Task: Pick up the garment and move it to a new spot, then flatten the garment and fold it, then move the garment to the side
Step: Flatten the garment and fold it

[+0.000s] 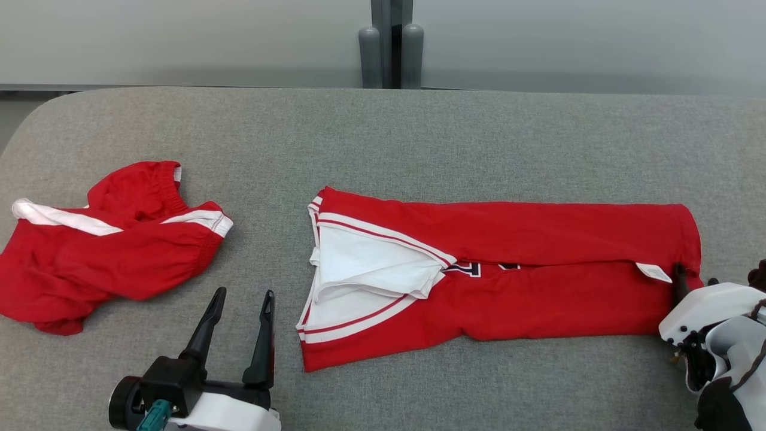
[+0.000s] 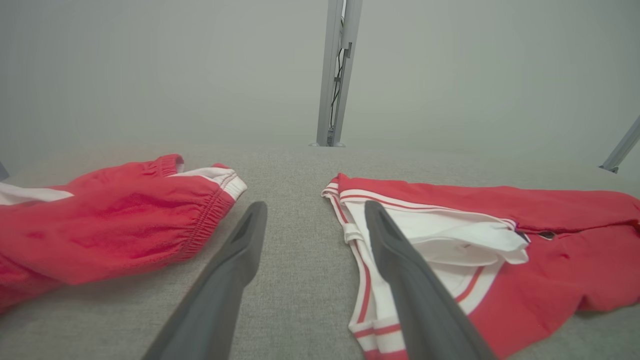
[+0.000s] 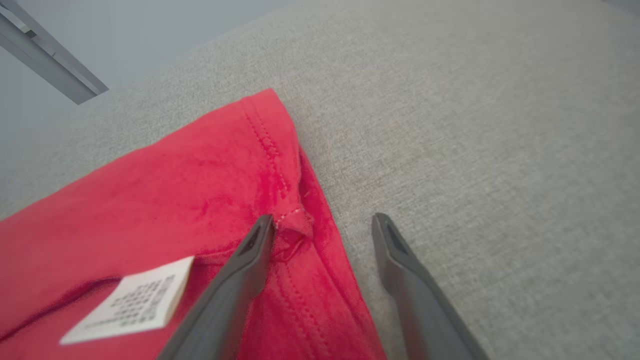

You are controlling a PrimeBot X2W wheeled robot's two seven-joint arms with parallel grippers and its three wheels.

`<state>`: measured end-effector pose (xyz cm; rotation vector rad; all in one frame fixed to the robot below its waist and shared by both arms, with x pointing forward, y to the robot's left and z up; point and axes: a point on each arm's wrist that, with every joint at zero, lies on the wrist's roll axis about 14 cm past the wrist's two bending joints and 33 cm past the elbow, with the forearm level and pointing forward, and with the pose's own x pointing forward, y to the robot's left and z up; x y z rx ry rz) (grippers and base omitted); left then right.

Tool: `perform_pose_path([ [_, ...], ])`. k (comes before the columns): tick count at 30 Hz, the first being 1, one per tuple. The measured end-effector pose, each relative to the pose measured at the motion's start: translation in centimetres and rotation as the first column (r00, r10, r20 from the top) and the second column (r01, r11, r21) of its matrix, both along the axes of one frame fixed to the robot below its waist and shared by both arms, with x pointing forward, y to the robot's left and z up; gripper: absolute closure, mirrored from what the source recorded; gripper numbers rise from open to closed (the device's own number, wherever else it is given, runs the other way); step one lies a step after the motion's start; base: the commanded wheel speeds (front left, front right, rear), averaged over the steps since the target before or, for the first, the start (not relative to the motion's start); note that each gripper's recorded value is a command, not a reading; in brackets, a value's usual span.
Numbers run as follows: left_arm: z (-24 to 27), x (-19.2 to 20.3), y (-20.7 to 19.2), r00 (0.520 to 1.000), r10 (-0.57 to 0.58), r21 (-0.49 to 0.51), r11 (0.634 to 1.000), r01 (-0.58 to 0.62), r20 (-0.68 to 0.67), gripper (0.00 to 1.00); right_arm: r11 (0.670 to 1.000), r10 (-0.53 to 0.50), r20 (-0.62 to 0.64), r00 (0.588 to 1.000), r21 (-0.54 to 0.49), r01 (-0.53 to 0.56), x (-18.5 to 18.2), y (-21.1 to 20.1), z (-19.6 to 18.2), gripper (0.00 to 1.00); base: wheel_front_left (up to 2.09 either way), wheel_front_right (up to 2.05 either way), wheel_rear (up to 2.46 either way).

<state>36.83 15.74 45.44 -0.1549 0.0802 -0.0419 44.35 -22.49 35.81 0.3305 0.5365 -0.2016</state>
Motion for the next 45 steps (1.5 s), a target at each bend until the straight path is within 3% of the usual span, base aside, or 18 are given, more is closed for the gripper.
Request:
perform_pose_path([
  [1, 0.0, 0.0, 0.0, 1.000, 0.000, 0.000, 1.000, 0.000, 0.001, 0.00, 1.000, 0.007, -0.003, 1.000, -0.002, -0.007, 0.0, 0.2, -0.1, 0.57, 0.00, 0.00, 0.00],
  [2, 0.1, 0.0, 0.1, 1.000, 0.002, 0.000, 1.000, -0.002, 0.002, 0.00, 1.000, 0.013, -0.004, 1.000, -0.002, -0.013, 0.0, 0.4, -0.1, 0.72, 0.00, 0.00, 0.00],
  [3, 0.1, 0.0, 0.1, 1.000, 0.003, 0.000, 1.000, -0.003, 0.003, 0.00, 1.000, 0.017, -0.004, 1.000, 0.000, -0.017, 0.1, 0.6, -0.1, 1.00, 0.00, 0.00, 0.00],
  [12, 0.7, 0.2, 0.5, 1.000, 0.015, 0.000, 1.000, -0.015, 0.021, 0.00, 1.000, 0.009, 0.038, 0.999, -0.012, -0.008, 0.8, -0.1, 1.0, 1.00, 0.00, 0.00, 0.00],
  [23, 1.5, -0.5, -0.2, 0.999, 0.000, -0.018, 1.000, 0.001, 0.044, 0.00, 0.990, 0.014, 0.156, 0.988, -0.143, 0.008, 1.7, -4.7, 5.9, 1.00, 0.00, 0.00, 0.00],
  [33, 2.5, -1.9, -0.7, 0.997, -0.004, -0.031, 1.000, 0.006, 0.072, 0.00, 0.982, 0.188, 0.297, 0.936, -0.056, -0.180, 3.2, 4.6, 10.8, 1.00, 0.00, 0.00, 0.00],
  [45, 2.4, -4.2, 0.7, 0.996, 0.053, -0.049, 0.998, -0.050, 0.068, 0.00, 0.892, 0.409, 0.343, 0.846, 0.045, -0.449, 2.7, 15.7, 13.6, 1.00, 0.00, 0.00, 0.00],
])
